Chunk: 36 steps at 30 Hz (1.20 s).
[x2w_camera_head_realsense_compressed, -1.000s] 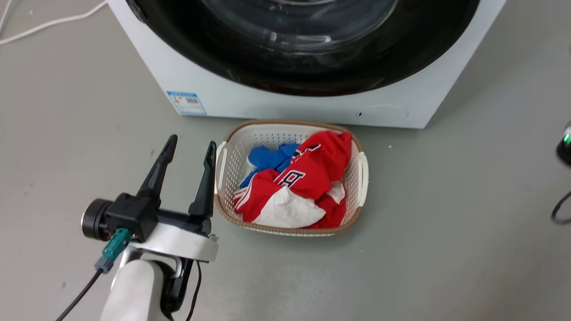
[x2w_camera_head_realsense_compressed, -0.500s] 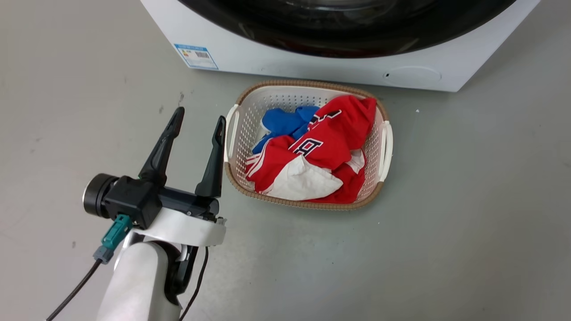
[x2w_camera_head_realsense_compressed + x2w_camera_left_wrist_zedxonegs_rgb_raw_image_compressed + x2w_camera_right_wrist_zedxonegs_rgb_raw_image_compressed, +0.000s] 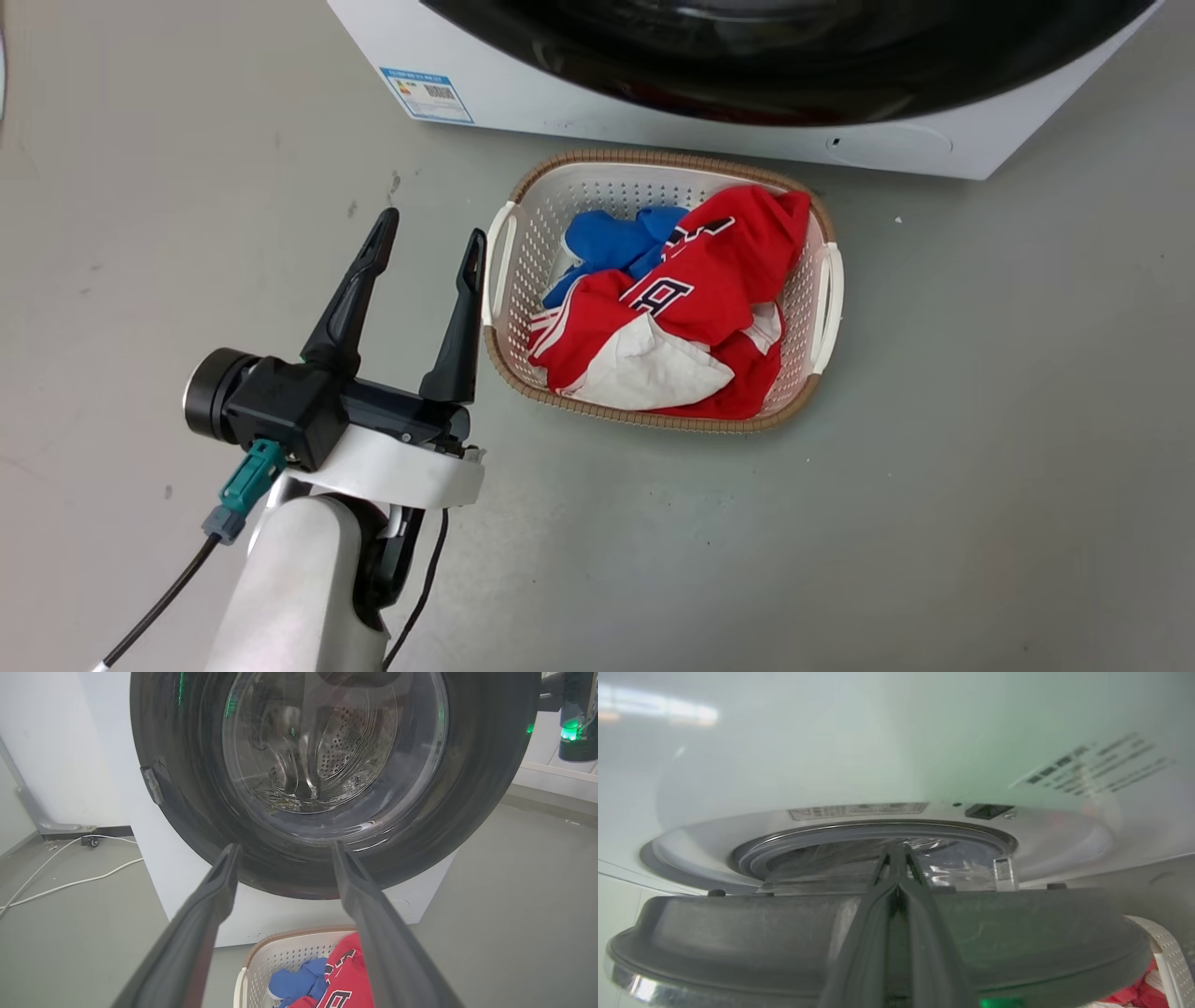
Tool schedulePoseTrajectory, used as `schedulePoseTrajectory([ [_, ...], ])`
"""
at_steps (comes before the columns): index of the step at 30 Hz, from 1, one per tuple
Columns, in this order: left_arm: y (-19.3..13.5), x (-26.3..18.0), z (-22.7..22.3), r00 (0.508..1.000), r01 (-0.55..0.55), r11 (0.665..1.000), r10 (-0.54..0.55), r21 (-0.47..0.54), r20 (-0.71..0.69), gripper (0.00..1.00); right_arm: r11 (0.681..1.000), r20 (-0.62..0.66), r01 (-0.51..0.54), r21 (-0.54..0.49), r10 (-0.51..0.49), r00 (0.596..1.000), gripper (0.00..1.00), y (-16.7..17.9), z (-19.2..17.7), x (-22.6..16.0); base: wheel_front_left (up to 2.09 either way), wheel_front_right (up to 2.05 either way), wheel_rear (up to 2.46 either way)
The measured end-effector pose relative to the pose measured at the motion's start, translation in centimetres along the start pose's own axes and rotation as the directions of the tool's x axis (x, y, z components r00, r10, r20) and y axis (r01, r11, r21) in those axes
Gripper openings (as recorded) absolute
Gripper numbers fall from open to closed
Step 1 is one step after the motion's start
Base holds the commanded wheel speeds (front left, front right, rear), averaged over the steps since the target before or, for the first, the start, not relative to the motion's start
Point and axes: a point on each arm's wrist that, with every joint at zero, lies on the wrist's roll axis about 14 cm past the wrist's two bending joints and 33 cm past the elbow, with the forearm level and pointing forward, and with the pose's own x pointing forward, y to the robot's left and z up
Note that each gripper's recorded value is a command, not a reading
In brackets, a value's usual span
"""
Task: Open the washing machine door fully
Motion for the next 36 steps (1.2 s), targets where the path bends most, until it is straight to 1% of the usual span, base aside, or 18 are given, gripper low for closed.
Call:
schedulePoseTrajectory([
  [5,-0.4,-0.4,1.0,1.0,0.009,1.0,-0.009,0.001,0.019,1.0,1.0,-0.098,0.022,-0.005,-0.023,0.995,0.0,-0.6,-1.8,-1.3,0.0,0.0,0.0],
  [10,-0.9,-1.6,1.7,1.0,0.016,1.0,-0.016,0.005,0.021,1.0,0.999,-0.25,0.044,-0.01,-0.045,0.967,0.0,-1.4,-6.2,-3.1,0.0,0.0,0.0],
  [15,-1.3,-3.3,2.6,0.999,0.018,1.0,-0.018,0.004,0.027,1.0,0.999,-0.352,0.025,-0.033,-0.035,0.935,0.0,-0.9,-9.8,-5.5,0.0,0.0,0.0],
  [20,-1.8,-5.1,3.5,0.999,0.021,1.0,-0.021,0.002,0.038,1.0,0.999,-0.434,-0.03,-0.03,0.014,0.901,0.0,0.3,-13.8,-7.8,0.0,0.0,0.0],
  [28,-2.4,-7.7,4.7,0.998,0.022,1.0,-0.022,0.003,0.058,1.0,0.988,-0.545,-0.152,0.001,0.128,0.828,0.0,3.0,-20.6,-11.1,0.0,0.0,0.0],
  [32,-2.6,-8.9,4.9,0.998,0.018,1.0,-0.018,0.003,0.062,1.0,0.979,-0.608,-0.203,0.034,0.182,0.773,0.0,4.0,-24.4,-12.6,0.0,0.0,0.0],
  [36,-2.5,-9.7,5.2,0.998,0.009,1.0,-0.009,0.004,0.069,1.0,0.969,-0.661,-0.246,0.037,0.208,0.721,0.0,4.7,-27.4,-13.8,0.0,0.0,0.0],
])
